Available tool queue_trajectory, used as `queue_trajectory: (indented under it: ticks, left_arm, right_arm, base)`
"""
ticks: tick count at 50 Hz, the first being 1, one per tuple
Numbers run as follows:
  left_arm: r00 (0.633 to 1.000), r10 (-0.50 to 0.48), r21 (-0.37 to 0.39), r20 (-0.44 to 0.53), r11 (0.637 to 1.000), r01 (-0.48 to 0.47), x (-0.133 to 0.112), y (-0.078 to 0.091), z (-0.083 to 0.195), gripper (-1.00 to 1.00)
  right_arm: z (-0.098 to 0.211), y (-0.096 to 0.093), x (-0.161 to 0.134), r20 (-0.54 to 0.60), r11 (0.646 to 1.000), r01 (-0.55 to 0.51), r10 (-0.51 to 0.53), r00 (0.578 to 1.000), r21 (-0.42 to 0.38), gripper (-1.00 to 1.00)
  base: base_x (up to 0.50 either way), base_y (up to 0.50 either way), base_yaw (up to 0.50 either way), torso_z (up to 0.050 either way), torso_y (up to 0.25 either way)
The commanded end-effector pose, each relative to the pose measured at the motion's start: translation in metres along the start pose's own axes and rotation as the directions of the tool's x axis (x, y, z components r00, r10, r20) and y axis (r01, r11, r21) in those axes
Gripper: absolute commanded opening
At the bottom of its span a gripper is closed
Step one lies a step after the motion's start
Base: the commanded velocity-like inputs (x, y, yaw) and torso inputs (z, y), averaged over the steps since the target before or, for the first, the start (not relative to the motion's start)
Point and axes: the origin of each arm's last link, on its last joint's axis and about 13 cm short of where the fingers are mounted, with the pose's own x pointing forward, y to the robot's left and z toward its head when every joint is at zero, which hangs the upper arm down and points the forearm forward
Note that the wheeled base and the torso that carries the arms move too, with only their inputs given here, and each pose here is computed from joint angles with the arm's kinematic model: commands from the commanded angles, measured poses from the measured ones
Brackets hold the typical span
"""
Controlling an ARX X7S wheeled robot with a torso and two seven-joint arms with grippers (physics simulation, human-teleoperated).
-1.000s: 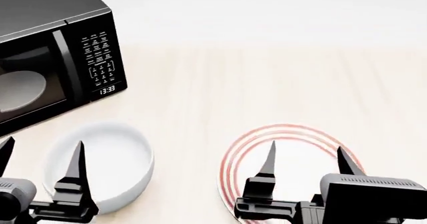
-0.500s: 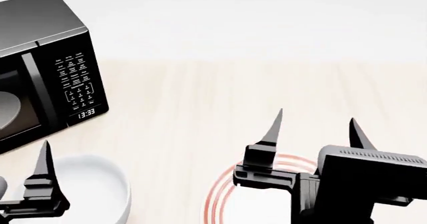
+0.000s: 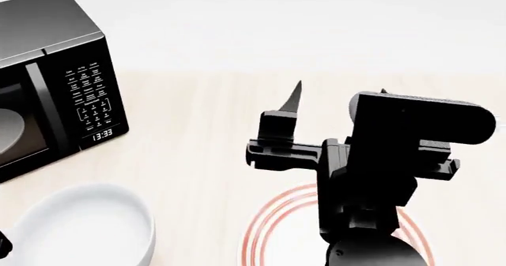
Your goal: Put the white bowl to the right of the plate.
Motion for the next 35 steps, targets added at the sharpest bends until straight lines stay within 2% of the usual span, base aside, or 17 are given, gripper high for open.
queue_trajectory:
  ticks: [1, 5, 7, 10, 12, 13, 15, 16, 17, 18, 19, 20, 24, 31, 32, 35]
  left_arm:
    - [0.991, 0.132, 0.018, -0.006, 0.991, -0.132, 0.0, 0.015, -0.007, 1.0]
    - [0.987, 0.16, 0.003, -0.004, 0.987, -0.16, 0.0, 0.021, -0.003, 1.0]
    - [0.985, 0.173, 0.008, -0.002, 0.985, -0.173, 0.0, 0.023, -0.003, 1.0]
    - [0.981, 0.196, 0.014, -0.007, 0.98, -0.196, 0.0, 0.025, -0.003, 1.0]
    - [0.98, 0.201, 0.027, -0.001, 0.979, -0.201, -0.001, 0.025, -0.003, 1.0]
    - [0.979, 0.203, 0.027, -0.002, 0.979, -0.203, 0.0, 0.026, -0.003, 1.0]
    - [0.979, 0.206, 0.021, -0.002, 0.978, -0.206, -0.001, 0.027, -0.002, 1.0]
    - [0.978, 0.208, 0.017, -0.004, 0.978, -0.208, -0.001, 0.028, -0.001, 1.0]
    - [0.978, 0.21, 0.016, -0.004, 0.978, -0.21, -0.002, 0.028, -0.002, 1.0]
    - [0.976, 0.216, 0.02, 0.0, 0.976, -0.216, -0.003, 0.029, -0.001, 1.0]
    - [0.976, 0.217, 0.022, 0.002, 0.976, -0.217, -0.003, 0.03, -0.001, 1.0]
    - [0.975, 0.224, 0.018, 0.004, 0.974, -0.224, -0.003, 0.032, 0.0, 1.0]
    - [0.971, 0.237, 0.012, 0.001, 0.971, -0.237, -0.003, 0.034, 0.001, 1.0]
    - [0.967, 0.254, 0.008, 0.001, 0.967, -0.254, -0.003, 0.038, 0.001, 1.0]
    - [0.967, 0.256, 0.007, 0.004, 0.967, -0.256, -0.005, 0.039, -0.001, 1.0]
    - [0.966, 0.259, 0.011, 0.006, 0.966, -0.259, -0.005, 0.039, -0.002, 1.0]
  right_arm:
    - [0.013, 0.015, 0.009, -0.112, 0.974, -0.226, 0.225, 0.968, -0.003, 1.0]
    - [0.022, 0.021, 0.015, -0.123, 0.958, -0.287, 0.282, 0.951, -0.02, 1.0]
    - [0.027, 0.023, 0.016, -0.155, 0.942, -0.333, 0.334, 0.93, 0.029, 1.0]
    - [0.033, 0.029, 0.02, -0.231, 0.927, -0.373, 0.374, 0.898, 0.052, 1.0]
    - [0.036, 0.031, 0.021, -0.235, 0.919, -0.389, 0.394, 0.889, 0.068, 1.0]
    - [0.038, 0.034, 0.022, -0.223, 0.919, -0.389, 0.394, 0.892, 0.067, 1.0]
    - [0.041, 0.039, 0.025, -0.144, 0.922, -0.387, 0.382, 0.913, -0.01, 1.0]
    - [0.043, 0.041, 0.028, -0.085, 0.939, -0.341, 0.337, 0.938, -0.046, 1.0]
    - [0.045, 0.043, 0.029, -0.09, 0.95, -0.313, 0.31, 0.946, -0.017, 1.0]
    - [0.048, 0.046, 0.031, -0.109, 0.96, -0.279, 0.279, 0.954, 0.017, 1.0]
    - [0.049, 0.047, 0.03, -0.125, 0.959, -0.283, 0.281, 0.951, 0.004, 1.0]
    - [0.05, 0.051, 0.03, -0.185, 0.945, -0.327, 0.324, 0.928, 0.016, 1.0]
    - [0.053, 0.059, 0.03, -0.289, 0.935, -0.349, 0.35, 0.891, 0.057, 1.0]
    - [0.05, 0.077, 0.039, -0.342, 0.934, -0.352, 0.351, 0.872, 0.06, 1.0]
    - [0.049, 0.082, 0.041, -0.375, 0.925, -0.373, 0.371, 0.849, 0.069, 1.0]
    - [0.048, 0.091, 0.044, -0.425, 0.926, -0.366, 0.369, 0.826, 0.094, 1.0]
  base:
    - [0.0, 0.0, 0.0, 0.0, 0.0]
    - [0.0, 0.0, 0.0, 0.0, 0.0]
    - [0.0, 0.0, 0.0, 0.0, 0.0]
    - [0.0, 0.0, 0.0, 0.0, 0.0]
    - [0.0, 0.0, 0.0, 0.0, 0.0]
    - [0.0, 0.0, 0.0, 0.0, 0.0]
    - [0.0, 0.0, 0.0, 0.0, 0.0]
    - [0.0, 0.0, 0.0, 0.0, 0.0]
    - [0.0, 0.0, 0.0, 0.0, 0.0]
    - [0.0, 0.0, 0.0, 0.0, 0.0]
    - [0.0, 0.0, 0.0, 0.0, 0.0]
    - [0.0, 0.0, 0.0, 0.0, 0.0]
    - [0.0, 0.0, 0.0, 0.0, 0.0]
    - [0.0, 0.0, 0.0, 0.0, 0.0]
    - [0.0, 0.0, 0.0, 0.0, 0.0]
    - [0.0, 0.0, 0.0, 0.0, 0.0]
